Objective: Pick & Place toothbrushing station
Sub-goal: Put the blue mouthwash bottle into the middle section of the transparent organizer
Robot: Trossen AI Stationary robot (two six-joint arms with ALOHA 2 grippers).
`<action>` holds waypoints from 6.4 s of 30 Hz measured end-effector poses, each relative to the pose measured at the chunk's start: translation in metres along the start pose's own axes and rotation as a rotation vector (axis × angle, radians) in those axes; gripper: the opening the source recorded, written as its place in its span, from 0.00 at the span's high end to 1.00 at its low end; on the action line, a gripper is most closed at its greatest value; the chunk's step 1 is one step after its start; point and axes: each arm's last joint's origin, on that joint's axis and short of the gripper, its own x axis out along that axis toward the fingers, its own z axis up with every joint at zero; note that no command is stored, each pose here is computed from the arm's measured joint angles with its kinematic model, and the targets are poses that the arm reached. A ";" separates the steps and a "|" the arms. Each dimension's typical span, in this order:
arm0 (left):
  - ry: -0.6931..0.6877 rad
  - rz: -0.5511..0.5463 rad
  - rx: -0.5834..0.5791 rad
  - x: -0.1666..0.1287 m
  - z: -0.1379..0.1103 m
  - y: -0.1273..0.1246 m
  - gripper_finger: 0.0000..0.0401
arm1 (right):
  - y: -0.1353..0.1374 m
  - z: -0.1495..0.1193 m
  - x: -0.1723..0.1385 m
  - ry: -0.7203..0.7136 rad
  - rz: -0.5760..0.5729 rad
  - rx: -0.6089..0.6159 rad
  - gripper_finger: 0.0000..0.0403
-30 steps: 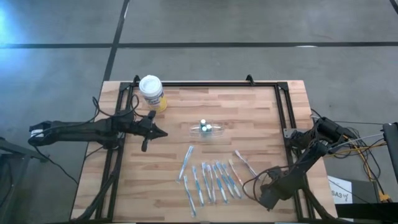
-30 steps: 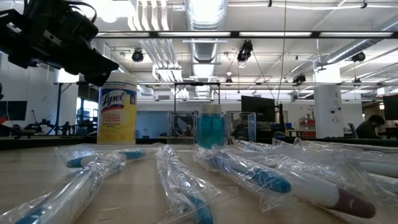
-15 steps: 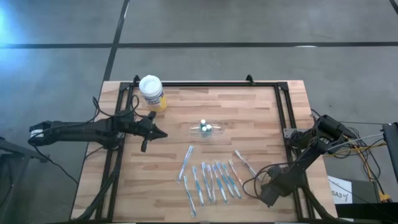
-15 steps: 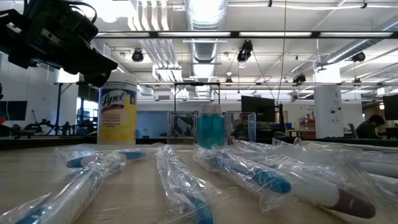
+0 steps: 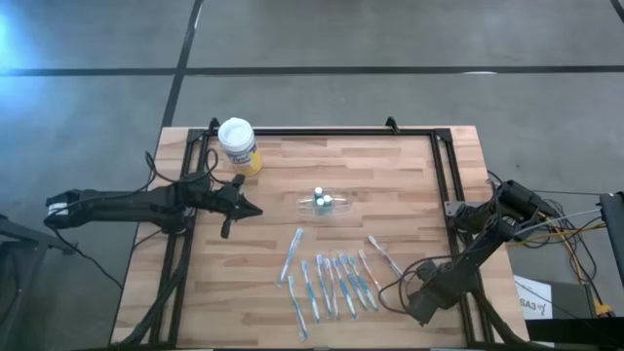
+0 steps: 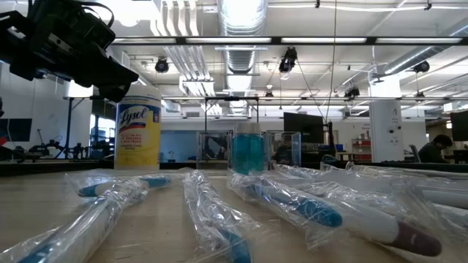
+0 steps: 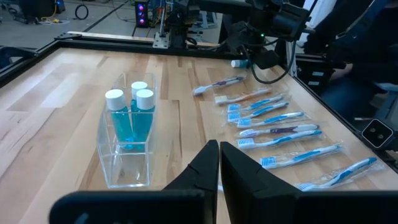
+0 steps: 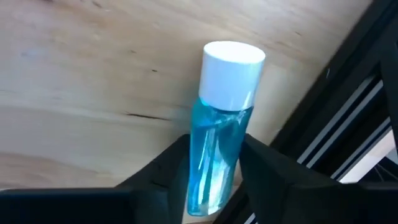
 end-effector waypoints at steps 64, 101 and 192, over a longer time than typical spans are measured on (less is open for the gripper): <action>0.062 -0.088 -0.006 -0.005 0.073 -0.007 0.86 | 0.086 0.171 -0.166 -1.579 0.776 -1.039 0.81; 0.677 0.114 0.108 0.143 0.210 -0.051 0.53 | 0.073 0.209 -0.174 -1.653 0.920 -1.261 0.81; 0.649 -0.058 0.387 0.152 0.201 -0.050 0.76 | 0.062 0.205 -0.184 -1.676 0.920 -1.215 0.39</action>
